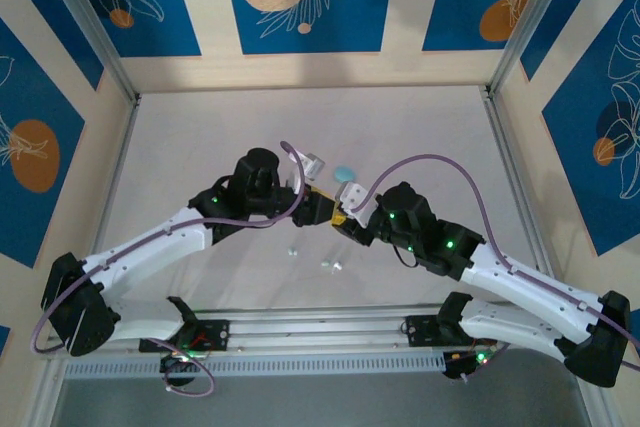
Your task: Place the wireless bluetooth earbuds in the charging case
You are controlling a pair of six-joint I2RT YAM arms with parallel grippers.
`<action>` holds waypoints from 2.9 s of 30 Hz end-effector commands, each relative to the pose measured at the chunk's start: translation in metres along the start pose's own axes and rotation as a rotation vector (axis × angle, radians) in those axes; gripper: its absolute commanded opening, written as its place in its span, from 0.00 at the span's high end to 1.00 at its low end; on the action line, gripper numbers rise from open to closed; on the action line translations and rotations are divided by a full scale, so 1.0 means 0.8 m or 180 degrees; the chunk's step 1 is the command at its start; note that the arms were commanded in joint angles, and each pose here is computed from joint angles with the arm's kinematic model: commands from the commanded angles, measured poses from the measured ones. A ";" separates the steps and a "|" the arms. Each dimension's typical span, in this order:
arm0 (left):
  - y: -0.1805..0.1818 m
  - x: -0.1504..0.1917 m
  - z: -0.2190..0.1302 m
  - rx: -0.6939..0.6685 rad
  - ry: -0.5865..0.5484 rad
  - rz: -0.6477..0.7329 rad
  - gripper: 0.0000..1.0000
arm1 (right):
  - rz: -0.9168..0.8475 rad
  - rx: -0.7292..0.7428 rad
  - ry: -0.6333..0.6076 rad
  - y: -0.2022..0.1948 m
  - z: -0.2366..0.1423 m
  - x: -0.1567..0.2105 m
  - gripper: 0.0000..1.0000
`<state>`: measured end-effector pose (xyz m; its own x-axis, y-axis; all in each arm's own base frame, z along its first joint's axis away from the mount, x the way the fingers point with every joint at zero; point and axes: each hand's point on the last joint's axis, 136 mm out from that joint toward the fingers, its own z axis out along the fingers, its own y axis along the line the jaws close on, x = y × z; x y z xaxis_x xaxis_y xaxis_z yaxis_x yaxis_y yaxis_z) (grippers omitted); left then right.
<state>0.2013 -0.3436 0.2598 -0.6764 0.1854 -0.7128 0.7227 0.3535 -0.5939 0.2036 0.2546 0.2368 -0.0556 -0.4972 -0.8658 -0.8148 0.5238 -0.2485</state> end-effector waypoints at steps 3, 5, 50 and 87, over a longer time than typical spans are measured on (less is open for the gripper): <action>-0.011 -0.007 0.003 -0.0041 0.0053 0.0145 0.66 | -0.0040 0.0191 -0.0199 -0.017 -0.007 -0.034 0.62; -0.011 -0.005 0.005 -0.0053 0.0087 0.0143 0.65 | -0.0061 0.0200 -0.0202 -0.017 -0.007 -0.036 0.62; -0.109 -0.066 -0.093 0.0626 -0.1922 0.2112 0.91 | 0.2586 -0.1791 -0.0444 -0.013 -0.078 -0.127 0.42; -0.074 -0.085 -0.089 -0.0170 -0.1917 0.2591 0.80 | 0.5031 -0.2471 0.0057 -0.021 -0.046 -0.150 0.52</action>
<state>0.1920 -0.3135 0.3577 0.1760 -0.1055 -0.9787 0.9311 0.3406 0.1307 0.2091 0.2810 0.3501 -0.9942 0.1007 -0.0379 -0.0291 0.0874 0.9957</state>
